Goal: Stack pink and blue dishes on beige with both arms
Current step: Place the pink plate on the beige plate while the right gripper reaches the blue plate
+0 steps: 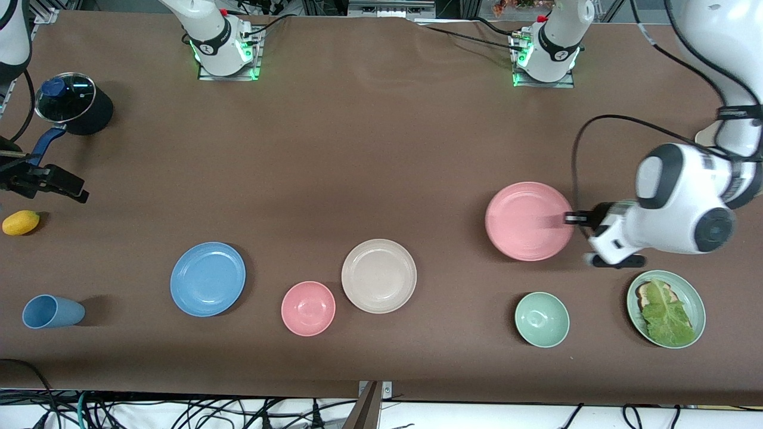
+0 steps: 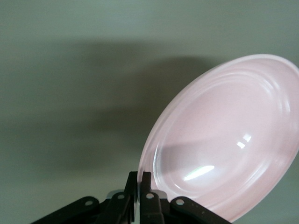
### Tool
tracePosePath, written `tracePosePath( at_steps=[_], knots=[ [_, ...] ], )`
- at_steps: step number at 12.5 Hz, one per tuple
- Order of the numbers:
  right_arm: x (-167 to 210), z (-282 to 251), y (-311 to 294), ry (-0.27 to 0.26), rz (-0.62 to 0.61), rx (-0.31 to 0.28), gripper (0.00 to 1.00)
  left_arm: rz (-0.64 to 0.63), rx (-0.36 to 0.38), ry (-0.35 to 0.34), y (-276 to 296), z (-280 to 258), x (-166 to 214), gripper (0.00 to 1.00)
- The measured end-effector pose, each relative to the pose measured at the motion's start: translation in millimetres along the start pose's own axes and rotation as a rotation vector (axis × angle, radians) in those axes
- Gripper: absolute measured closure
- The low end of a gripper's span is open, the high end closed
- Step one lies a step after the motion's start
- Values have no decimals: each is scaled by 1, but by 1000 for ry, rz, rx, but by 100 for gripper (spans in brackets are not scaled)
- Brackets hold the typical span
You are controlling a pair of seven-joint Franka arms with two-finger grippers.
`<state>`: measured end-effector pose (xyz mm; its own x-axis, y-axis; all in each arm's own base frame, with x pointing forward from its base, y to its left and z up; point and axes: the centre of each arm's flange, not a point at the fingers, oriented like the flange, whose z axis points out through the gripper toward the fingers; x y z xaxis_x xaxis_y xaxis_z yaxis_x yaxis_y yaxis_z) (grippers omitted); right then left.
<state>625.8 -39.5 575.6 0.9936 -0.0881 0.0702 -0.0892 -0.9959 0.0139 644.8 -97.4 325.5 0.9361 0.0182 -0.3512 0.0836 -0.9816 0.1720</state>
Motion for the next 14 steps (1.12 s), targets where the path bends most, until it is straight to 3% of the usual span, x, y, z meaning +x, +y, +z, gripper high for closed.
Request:
tracePosePath(
  at_steps=[3,7,10,12,14],
  knots=[
    [4,11,2,-12,3,-3,0,-79,-111,77,126,22,15,94],
    [18,53,-7,-53,-24,-8,0,-157,-229,249,228,78,34,94],
    [27,93,-28,-91,-55,-12,0,-209,-300,325,264,130,40,94],
    [40,139,-40,-93,-72,-17,0,-228,-307,343,260,144,49,94],
    [51,197,-56,-97,-95,-25,0,-256,-308,371,239,133,63,79]
  ],
)
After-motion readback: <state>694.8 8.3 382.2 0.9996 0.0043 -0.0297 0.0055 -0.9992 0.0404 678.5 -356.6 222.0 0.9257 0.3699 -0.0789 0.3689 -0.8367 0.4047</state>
